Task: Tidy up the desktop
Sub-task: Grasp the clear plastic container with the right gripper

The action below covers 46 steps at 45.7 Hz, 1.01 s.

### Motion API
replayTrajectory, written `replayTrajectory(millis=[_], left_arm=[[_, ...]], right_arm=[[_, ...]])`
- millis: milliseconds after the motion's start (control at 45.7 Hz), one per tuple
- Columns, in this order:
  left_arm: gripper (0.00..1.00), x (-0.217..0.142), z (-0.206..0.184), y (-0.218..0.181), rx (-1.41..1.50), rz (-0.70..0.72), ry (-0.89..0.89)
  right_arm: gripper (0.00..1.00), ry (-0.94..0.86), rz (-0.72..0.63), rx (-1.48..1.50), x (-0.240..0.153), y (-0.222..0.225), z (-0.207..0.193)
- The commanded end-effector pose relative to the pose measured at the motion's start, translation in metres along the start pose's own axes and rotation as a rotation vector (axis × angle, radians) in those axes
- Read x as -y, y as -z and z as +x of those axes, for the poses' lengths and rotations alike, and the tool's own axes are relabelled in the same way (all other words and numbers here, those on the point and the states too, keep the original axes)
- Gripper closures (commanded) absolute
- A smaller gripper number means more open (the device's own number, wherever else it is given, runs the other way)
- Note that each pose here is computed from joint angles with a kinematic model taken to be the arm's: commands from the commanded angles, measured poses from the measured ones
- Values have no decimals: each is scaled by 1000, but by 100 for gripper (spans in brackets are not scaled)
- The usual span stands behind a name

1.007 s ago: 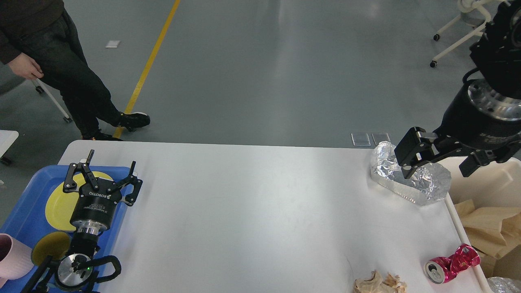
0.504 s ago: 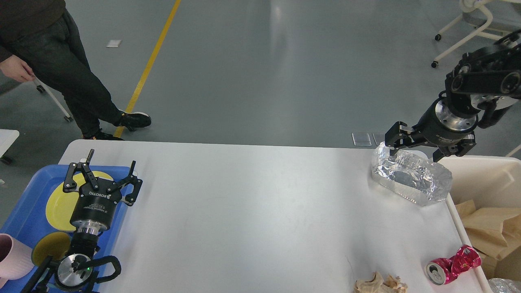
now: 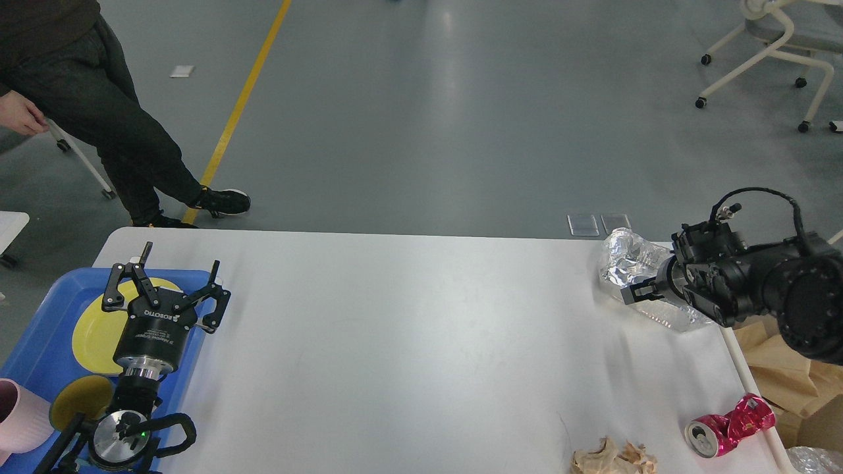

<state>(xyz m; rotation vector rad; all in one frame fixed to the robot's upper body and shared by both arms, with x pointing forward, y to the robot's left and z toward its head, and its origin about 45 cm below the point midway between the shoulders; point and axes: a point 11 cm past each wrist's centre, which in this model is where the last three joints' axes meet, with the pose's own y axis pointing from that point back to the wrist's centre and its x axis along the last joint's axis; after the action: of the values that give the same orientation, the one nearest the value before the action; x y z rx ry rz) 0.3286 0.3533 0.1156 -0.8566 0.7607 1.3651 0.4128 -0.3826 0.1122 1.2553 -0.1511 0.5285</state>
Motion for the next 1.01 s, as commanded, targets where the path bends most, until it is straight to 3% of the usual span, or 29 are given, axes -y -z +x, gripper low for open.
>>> replayTrajectory(millis=[0, 460, 985], left_arm=[[4, 0, 0, 0, -1, 0, 0], [4, 0, 0, 0, 0, 0, -1], [4, 0, 0, 0, -1, -1, 0]], right_arm=[[8, -47, -23, -129, 10, -9, -13], [7, -87, 20, -227, 34, 32, -39], [7, -129, 65, -188, 37, 58, -34]])
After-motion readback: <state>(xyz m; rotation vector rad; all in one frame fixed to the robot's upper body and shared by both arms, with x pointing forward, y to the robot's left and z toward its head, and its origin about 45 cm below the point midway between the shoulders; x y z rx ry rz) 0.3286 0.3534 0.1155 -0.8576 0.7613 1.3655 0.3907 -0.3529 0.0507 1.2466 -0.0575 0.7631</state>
